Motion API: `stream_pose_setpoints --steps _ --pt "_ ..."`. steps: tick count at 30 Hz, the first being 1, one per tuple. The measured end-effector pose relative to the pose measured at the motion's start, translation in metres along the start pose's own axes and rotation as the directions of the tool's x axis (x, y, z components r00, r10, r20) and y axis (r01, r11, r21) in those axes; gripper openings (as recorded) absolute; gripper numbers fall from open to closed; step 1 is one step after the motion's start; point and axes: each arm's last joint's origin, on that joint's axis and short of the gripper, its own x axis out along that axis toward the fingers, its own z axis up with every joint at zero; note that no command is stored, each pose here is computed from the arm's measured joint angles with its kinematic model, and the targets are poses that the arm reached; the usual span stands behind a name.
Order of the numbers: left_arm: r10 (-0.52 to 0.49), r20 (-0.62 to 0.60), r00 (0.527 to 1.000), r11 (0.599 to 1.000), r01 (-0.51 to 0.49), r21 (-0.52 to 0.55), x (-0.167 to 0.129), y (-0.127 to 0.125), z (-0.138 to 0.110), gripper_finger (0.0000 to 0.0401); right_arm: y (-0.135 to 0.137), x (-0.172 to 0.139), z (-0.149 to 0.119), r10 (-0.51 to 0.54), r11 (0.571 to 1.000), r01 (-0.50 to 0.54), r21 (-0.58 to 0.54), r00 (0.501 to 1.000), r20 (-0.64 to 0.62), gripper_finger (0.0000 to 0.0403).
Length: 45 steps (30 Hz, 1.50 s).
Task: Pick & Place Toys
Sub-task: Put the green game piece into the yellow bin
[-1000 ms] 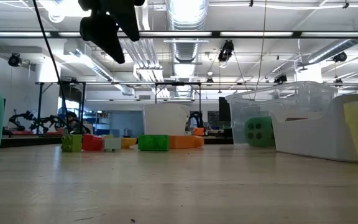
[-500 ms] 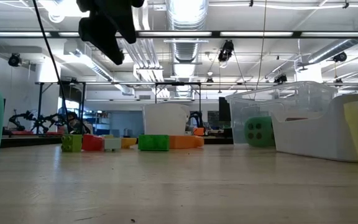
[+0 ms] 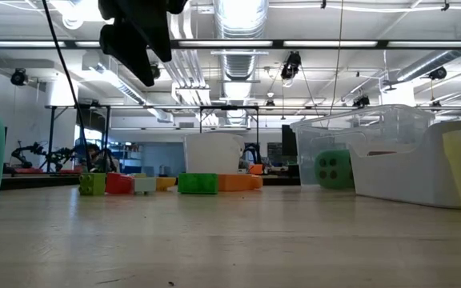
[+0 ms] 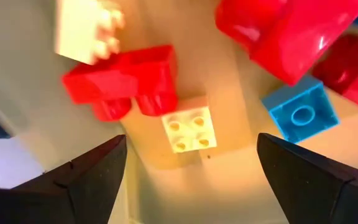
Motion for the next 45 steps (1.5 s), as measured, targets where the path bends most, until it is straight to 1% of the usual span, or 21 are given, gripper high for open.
stream_pose_setpoints --steps 4,7,11,14,16,18,19,21,23,26,29,32,39,42,45 --pt "0.018 -0.008 1.000 1.000 -0.018 -0.021 0.002 0.006 0.004 0.0383 0.006 -0.014 0.001 -0.005 1.000 0.006 -0.013 0.998 0.062 0.0354" --pt "0.041 -0.016 0.999 0.997 -0.042 -0.066 0.004 0.014 0.009 0.0383 0.011 -0.025 0.002 -0.007 1.000 0.010 -0.021 0.991 0.134 0.0354" --pt "0.111 -0.073 0.991 0.987 -0.119 -0.108 0.007 0.034 0.015 0.0383 0.019 -0.039 0.004 0.012 0.998 0.006 -0.069 0.967 0.254 0.0354" --pt "0.174 -0.132 0.976 0.967 -0.195 -0.164 0.015 0.056 0.018 0.0383 0.023 -0.048 0.008 0.016 0.992 0.035 -0.119 0.916 0.402 0.0354" --pt "0.223 -0.197 0.955 0.939 -0.265 -0.221 0.020 0.073 0.018 0.0383 0.023 -0.052 0.012 0.001 0.989 0.074 -0.129 0.864 0.503 0.0354" --pt "0.235 -0.256 0.938 0.911 -0.304 -0.277 0.028 0.088 0.016 0.0383 0.023 -0.055 0.016 -0.016 0.987 0.107 -0.120 0.808 0.589 0.0354" --pt "0.234 -0.286 0.929 0.904 -0.317 -0.288 0.033 0.095 0.014 0.0383 0.022 -0.055 0.018 -0.026 0.987 0.119 -0.110 0.782 0.622 0.0354" --pt "0.236 -0.340 0.911 0.895 -0.340 -0.289 0.043 0.108 0.009 0.0383 0.021 -0.055 0.021 -0.036 0.987 0.130 -0.093 0.748 0.662 0.0354" --pt "0.237 -0.389 0.890 0.878 -0.368 -0.308 0.051 0.119 0.002 0.0383 0.020 -0.053 0.024 -0.052 0.986 0.146 -0.078 0.720 0.692 0.0354" --pt "0.237 -0.433 0.870 0.862 -0.394 -0.320 0.063 0.131 -0.008 0.0383 0.018 -0.052 0.027 -0.068 0.985 0.162 -0.060 0.684 0.726 0.0354" --pt "0.240 -0.459 0.856 0.876 -0.394 -0.277 0.071 0.136 -0.017 0.0383 0.016 -0.052 0.031 -0.079 0.982 0.180 -0.062 0.683 0.726 0.0354" --pt "0.212 -0.467 0.858 0.896 -0.362 -0.259 0.080 0.137 -0.025 0.0383 0.016 -0.052 0.034 -0.085 0.981 0.184 -0.057 0.681 0.727 0.0354" --pt "0.133 -0.449 0.884 0.912 -0.287 -0.294 0.094 0.137 -0.035 0.0383 0.014 -0.048 0.038 -0.097 0.979 0.197 -0.055 0.682 0.725 0.0354" --pt "0.124 -0.436 0.891 0.913 -0.274 -0.300 0.098 0.137 -0.036 0.0383 0.014 -0.047 0.038 -0.091 0.979 0.194 -0.060 0.682 0.725 0.0354" --pt "0.126 -0.441 0.889 0.913 -0.277 -0.299 0.100 0.138 -0.040 0.0383 0.014 -0.046 0.039 -0.091 0.979 0.195 -0.060 0.683 0.725 0.0354"
